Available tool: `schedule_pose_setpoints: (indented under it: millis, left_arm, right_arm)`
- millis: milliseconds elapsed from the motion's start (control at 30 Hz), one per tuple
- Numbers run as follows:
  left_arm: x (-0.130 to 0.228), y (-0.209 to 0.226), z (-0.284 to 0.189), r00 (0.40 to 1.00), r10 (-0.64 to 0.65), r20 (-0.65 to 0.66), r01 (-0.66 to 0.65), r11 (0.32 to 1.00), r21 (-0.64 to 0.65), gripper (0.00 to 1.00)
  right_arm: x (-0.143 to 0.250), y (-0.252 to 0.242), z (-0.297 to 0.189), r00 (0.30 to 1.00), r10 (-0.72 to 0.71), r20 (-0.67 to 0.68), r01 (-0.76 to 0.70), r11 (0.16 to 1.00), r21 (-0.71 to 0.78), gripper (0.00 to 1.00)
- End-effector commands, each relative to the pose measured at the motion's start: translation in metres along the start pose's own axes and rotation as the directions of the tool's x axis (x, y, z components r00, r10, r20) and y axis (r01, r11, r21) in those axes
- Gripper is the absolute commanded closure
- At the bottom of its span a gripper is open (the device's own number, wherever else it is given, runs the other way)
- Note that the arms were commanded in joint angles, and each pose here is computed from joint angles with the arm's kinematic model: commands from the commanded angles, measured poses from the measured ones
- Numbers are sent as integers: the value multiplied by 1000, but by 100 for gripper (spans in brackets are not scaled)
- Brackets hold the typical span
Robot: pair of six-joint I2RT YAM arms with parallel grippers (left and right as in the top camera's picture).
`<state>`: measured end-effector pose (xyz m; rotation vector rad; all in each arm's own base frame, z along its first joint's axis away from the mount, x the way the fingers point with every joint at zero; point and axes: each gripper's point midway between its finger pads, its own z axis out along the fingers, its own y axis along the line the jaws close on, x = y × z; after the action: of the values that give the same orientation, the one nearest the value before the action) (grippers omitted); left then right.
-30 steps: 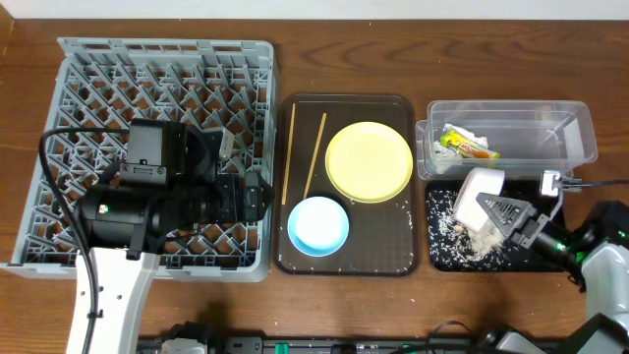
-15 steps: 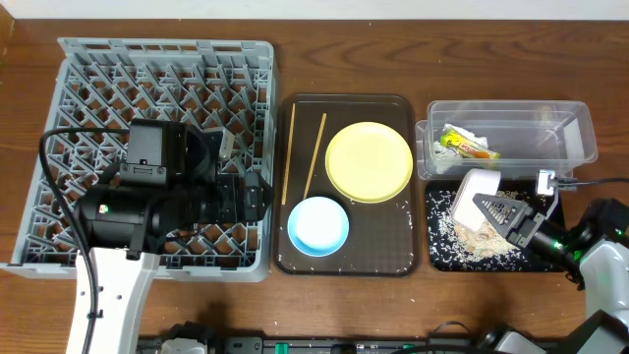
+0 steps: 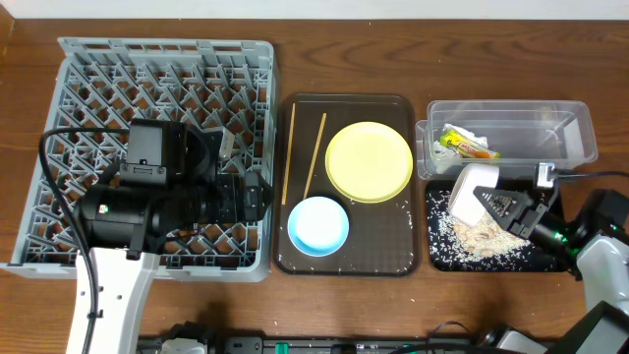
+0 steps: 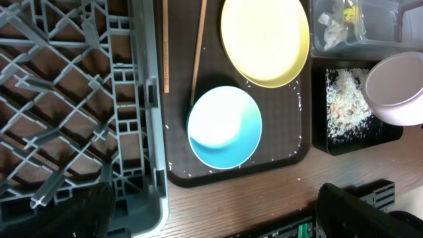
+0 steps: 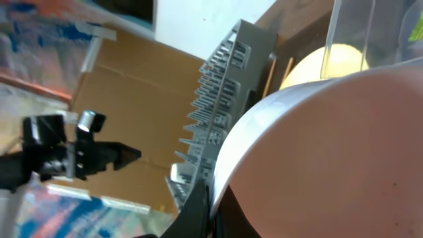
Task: Sort waste into correct bins and load items into the dishwasher
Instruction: 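Carry the rice bowl over the black tray and tip the rice out, then set the empty white bowl back on the brown tray with the right gripper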
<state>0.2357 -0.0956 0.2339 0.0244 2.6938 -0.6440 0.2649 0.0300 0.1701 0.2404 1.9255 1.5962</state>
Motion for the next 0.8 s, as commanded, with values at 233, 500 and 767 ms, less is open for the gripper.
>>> schedule_pose_setpoints:
  millis: [233, 500, 767]
  left_arm:
    - [-4, -1, -4, 1000, 26, 16, -26, 1000, -8, 2]
    - [-4, -1, -4, 1000, 26, 16, -26, 1000, -8, 2]
    - [-4, -1, -4, 1000, 27, 16, -27, 1000, -8, 2]
  right_arm:
    - [9, 4, 9, 997, 67, -46, -68, 998, -8, 99]
    - [58, -36, 18, 954, 166, -250, -50, 910, 413, 99]
    - [77, 16, 47, 872, -129, -472, 358, 826, 436, 99]
